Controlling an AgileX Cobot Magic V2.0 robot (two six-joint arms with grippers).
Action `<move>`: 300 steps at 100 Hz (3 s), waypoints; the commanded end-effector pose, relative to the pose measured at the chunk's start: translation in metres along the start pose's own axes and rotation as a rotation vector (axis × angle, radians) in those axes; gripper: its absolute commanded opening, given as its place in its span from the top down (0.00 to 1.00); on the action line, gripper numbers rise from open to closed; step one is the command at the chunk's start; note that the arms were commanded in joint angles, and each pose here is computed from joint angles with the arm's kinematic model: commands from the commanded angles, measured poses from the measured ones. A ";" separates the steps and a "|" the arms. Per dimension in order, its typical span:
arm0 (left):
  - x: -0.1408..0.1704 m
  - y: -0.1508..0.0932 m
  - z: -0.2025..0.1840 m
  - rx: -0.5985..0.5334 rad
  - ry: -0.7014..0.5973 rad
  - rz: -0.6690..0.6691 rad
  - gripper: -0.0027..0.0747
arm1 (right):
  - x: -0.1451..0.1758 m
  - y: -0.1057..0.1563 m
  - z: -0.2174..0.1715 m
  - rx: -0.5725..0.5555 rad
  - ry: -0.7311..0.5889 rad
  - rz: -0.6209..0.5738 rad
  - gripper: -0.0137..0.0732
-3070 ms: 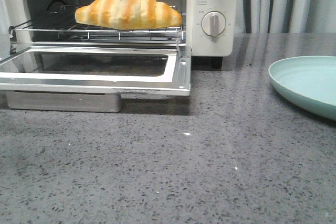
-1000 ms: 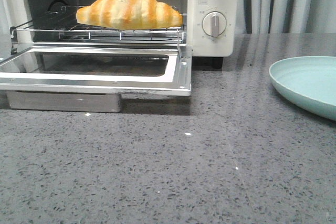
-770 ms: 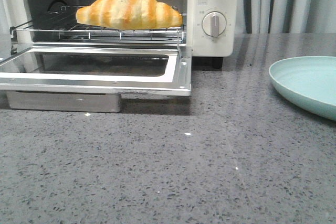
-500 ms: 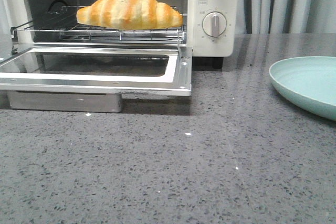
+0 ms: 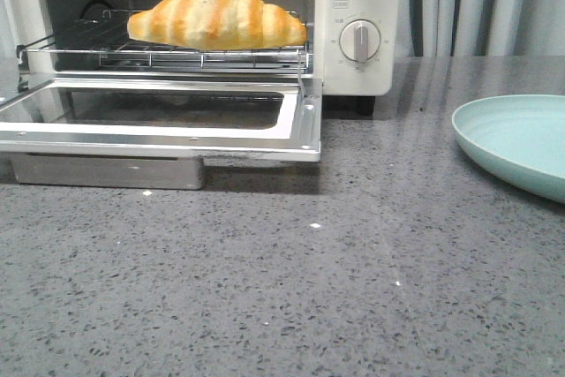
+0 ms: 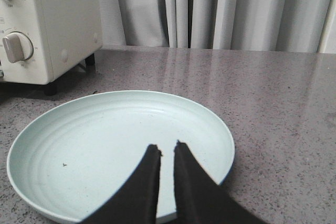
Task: Put bread in oven
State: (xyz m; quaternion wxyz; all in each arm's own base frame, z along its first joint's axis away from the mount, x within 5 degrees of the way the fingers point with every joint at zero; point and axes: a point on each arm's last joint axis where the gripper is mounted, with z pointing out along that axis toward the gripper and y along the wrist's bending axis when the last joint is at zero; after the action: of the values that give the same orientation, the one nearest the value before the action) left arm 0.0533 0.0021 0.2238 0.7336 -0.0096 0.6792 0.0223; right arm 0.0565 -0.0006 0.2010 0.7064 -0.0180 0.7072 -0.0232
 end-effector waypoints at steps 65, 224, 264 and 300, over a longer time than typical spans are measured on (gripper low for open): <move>0.003 0.002 -0.002 -0.024 -0.180 0.020 0.99 | -0.005 0.000 -0.002 0.004 -0.090 -0.014 0.80; 0.020 0.000 0.000 -0.009 0.001 -0.001 0.99 | -0.005 0.000 -0.002 0.004 -0.090 -0.014 0.80; 0.020 0.000 0.000 -0.009 0.001 -0.001 0.99 | -0.005 0.000 -0.002 0.004 -0.090 -0.014 0.80; 0.020 0.000 0.000 -0.009 0.001 -0.001 0.99 | -0.005 0.000 -0.002 0.004 -0.090 -0.014 0.80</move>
State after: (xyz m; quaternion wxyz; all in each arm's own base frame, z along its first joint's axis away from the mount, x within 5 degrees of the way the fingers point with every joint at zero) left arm 0.0563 0.0029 0.2033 0.7060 -0.0117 0.7076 0.0250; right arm 0.0565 -0.0006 0.2008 0.7059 -0.0180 0.7077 -0.0232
